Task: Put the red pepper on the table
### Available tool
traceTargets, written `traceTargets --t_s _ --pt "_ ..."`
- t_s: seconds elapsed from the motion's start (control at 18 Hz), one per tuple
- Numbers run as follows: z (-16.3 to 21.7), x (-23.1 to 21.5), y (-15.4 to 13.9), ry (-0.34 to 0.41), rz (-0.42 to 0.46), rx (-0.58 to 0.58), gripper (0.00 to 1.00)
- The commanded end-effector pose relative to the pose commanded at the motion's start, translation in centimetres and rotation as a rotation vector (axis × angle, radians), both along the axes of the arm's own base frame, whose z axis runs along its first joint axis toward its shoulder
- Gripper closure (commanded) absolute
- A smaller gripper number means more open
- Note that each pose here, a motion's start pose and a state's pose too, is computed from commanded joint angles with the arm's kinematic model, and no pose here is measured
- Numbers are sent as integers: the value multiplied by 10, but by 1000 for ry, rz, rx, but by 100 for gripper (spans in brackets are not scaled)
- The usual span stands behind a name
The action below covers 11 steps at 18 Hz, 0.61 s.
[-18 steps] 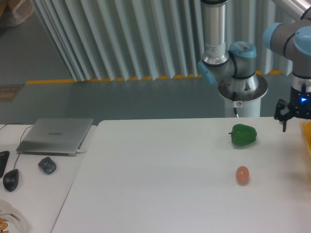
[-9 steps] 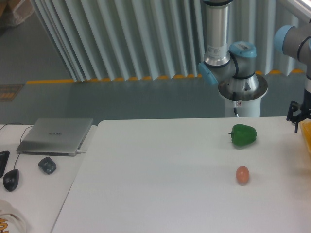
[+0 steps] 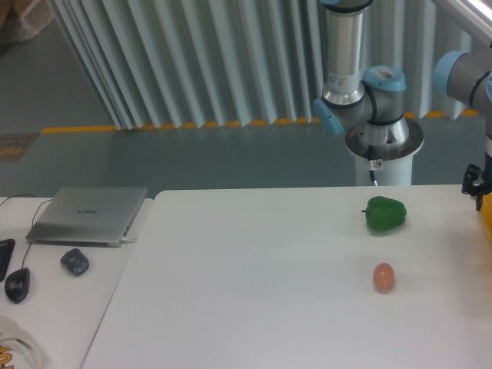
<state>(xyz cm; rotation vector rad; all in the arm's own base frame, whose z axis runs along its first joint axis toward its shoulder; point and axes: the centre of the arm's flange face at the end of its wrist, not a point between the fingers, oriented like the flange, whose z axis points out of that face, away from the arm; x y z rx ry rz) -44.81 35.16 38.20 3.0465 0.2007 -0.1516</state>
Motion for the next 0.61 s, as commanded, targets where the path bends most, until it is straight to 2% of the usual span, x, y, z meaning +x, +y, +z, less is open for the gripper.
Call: traceTargets --t_s 0.28,0.61 --pt "-8 -13 -21 -36 43 -24 0" --pt "-19 -15 -21 -57 45 -35 0"
